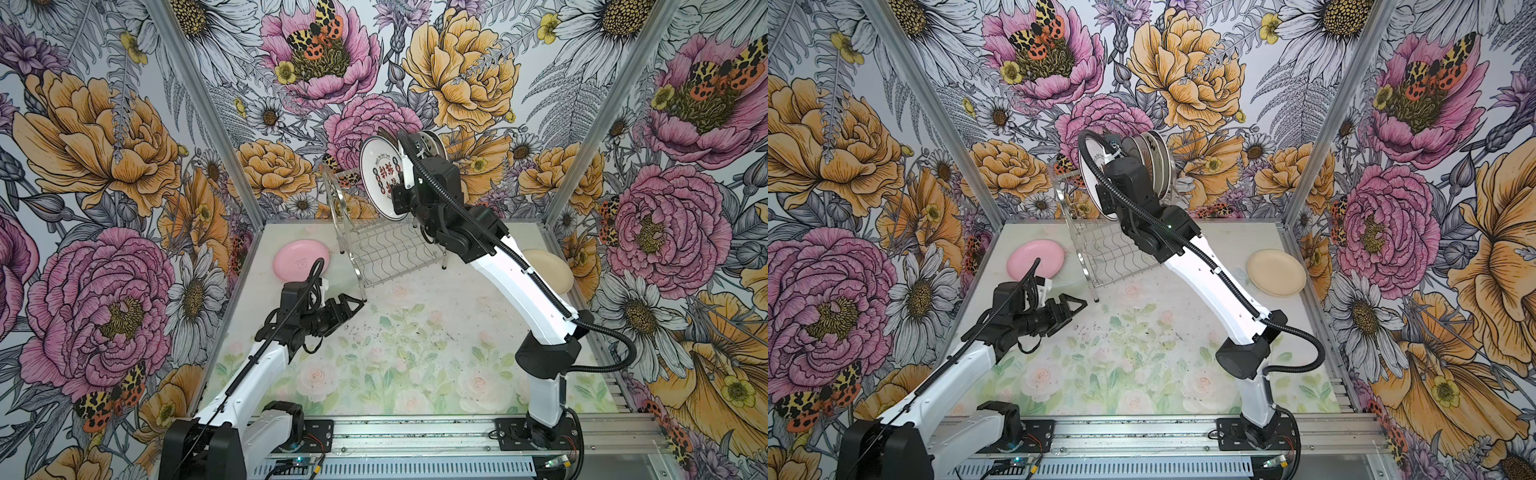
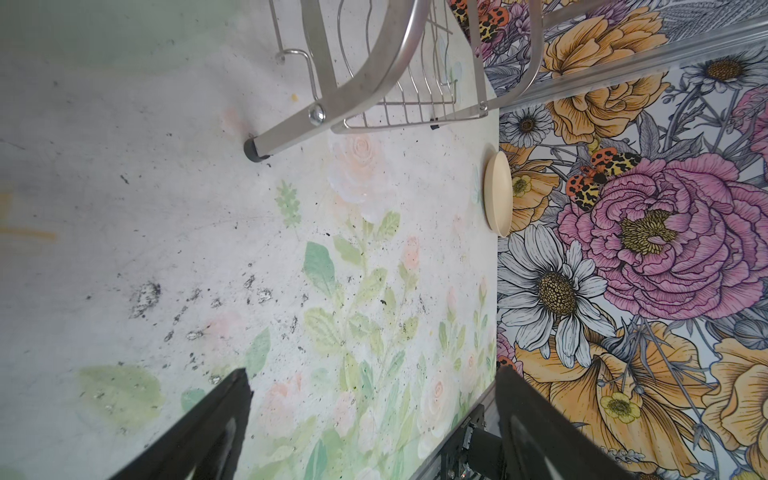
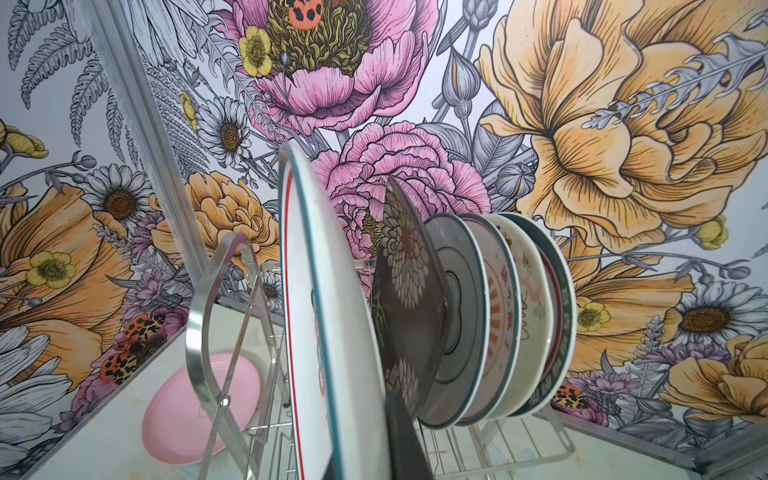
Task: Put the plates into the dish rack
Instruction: 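Lower the red-text plate into the rack slot in front of the dark floral plate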
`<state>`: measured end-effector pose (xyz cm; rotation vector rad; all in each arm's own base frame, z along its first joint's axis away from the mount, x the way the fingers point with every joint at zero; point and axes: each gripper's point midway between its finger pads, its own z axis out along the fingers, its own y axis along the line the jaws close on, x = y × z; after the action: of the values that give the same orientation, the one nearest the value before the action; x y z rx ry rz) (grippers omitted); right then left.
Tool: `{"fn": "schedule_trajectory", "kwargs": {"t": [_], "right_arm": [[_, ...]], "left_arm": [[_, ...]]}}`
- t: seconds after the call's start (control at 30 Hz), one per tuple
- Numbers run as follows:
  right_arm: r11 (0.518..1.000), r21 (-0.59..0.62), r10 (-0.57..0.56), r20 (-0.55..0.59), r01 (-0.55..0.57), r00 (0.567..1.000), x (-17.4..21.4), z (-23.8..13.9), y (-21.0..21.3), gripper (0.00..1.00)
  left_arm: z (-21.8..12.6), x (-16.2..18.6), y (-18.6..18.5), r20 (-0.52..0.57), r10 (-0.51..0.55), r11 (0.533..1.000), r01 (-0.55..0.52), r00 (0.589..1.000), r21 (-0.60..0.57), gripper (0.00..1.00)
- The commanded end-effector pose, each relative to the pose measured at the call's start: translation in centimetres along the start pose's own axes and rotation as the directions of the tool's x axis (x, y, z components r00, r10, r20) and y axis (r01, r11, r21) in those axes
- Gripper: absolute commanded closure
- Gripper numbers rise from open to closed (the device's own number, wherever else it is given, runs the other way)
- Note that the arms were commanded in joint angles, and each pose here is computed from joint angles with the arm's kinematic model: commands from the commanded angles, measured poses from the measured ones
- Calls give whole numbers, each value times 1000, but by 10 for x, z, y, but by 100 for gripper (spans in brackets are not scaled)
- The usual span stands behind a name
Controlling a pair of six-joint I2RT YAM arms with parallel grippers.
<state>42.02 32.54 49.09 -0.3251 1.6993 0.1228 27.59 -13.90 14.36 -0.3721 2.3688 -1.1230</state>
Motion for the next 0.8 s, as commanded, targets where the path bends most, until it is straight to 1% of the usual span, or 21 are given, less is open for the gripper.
{"fn": "schedule_trajectory", "kwargs": {"t": [0.0,0.23,0.4,0.47,0.5,0.53,0.77], "right_arm": [[996,89,-8,136,-5,991,-40,-4,-14,100],[991,135,-18,181,-6,983,-35,29,-11,100],[989,149,-30,194,1,981,-31,43,-10,100],[990,142,-30,190,3,981,-27,47,-7,100],[986,168,-33,185,2,982,-25,54,-21,100],[985,173,-37,183,5,982,-23,57,-22,100],[982,188,-43,163,11,986,-9,75,-24,100]], "left_arm": [[-3,-5,1,30,28,999,-27,999,-16,7],[-5,-6,1,45,19,1000,-18,999,-19,4],[-6,-5,1,43,21,1000,-20,999,-20,4],[-7,-5,2,47,20,1000,-19,999,-23,3],[-7,-5,1,47,20,1000,-19,999,-22,3],[-7,-5,1,48,19,1000,-18,999,-23,3],[-9,-3,3,59,13,1000,-11,998,-24,3]]}}
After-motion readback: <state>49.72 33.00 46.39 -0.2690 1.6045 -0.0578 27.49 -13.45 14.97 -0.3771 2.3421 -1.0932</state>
